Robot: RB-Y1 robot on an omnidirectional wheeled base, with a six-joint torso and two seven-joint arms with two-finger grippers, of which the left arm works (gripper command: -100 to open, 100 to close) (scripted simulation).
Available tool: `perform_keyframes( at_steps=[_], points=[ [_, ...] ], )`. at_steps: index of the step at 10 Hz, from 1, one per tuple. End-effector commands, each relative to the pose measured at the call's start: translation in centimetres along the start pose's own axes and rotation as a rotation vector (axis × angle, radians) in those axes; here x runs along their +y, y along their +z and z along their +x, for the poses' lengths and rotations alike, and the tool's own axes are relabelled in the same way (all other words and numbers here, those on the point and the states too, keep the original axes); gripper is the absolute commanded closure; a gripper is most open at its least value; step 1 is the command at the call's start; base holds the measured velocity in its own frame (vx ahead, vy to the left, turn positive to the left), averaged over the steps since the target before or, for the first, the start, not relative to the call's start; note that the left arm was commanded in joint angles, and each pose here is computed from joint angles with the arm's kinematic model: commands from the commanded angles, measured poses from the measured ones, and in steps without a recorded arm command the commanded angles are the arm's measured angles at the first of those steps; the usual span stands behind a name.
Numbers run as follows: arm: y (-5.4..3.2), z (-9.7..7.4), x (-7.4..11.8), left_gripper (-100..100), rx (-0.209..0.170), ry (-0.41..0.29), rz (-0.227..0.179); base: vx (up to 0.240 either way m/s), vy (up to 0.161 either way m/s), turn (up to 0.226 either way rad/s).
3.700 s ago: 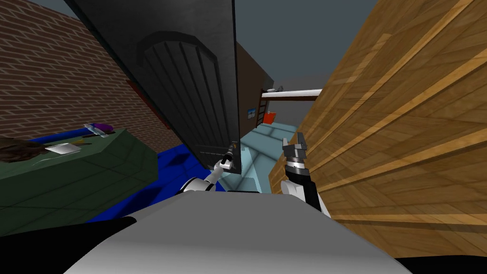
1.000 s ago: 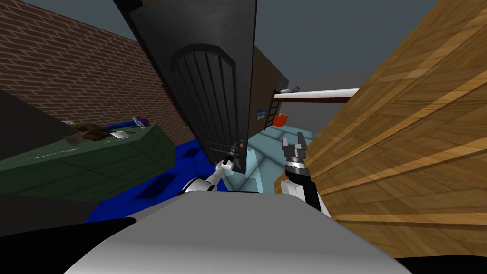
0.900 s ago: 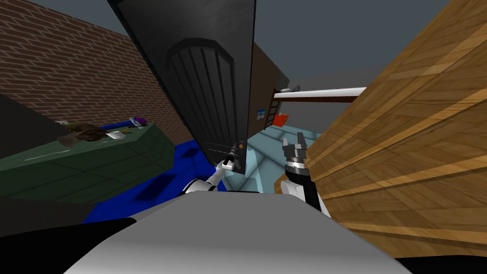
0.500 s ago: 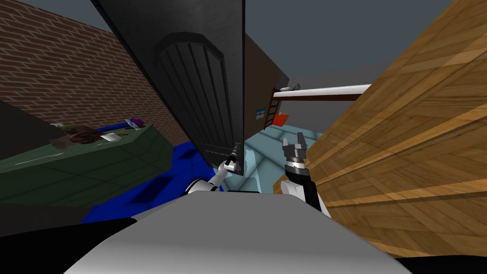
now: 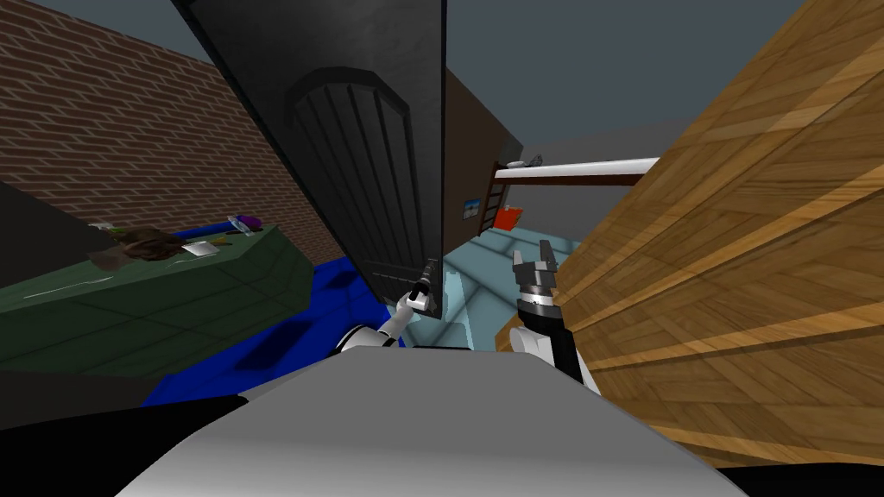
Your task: Push the door open
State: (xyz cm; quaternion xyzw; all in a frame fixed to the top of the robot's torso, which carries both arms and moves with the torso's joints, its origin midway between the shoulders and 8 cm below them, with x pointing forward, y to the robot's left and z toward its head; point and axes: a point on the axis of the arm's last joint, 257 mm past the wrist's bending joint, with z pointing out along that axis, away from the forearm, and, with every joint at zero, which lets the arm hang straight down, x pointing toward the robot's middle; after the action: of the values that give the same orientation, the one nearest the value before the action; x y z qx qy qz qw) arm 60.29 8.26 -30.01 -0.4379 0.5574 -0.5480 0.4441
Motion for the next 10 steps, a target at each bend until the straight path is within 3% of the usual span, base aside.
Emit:
perform_keyframes(
  at_steps=[1,2,3,5,8,9,10],
  points=[
    [0.16,-0.2,-0.4,100,-0.002,0.001,0.009,0.000,0.000,0.000],
    [0.16,-0.2,-0.4,100,-0.002,0.001,0.009,0.000,0.000,0.000],
    [-0.05,-2.0,0.0,100,-0.021,0.025,0.000,0.047,0.061,-0.034],
    [-0.06,-2.6,0.0,100,-0.027,0.032,0.000,0.063,0.082,-0.029],
    [-0.15,-4.9,0.0,100,-0.053,0.059,0.000,0.074,0.053,0.062],
    [-0.17,-5.5,-0.2,-100,-0.061,0.069,-0.002,-0.093,0.079,-0.018],
    [-0.21,-6.0,-0.2,-100,-0.067,0.072,-0.002,-0.214,0.058,-0.027]
  ],
)
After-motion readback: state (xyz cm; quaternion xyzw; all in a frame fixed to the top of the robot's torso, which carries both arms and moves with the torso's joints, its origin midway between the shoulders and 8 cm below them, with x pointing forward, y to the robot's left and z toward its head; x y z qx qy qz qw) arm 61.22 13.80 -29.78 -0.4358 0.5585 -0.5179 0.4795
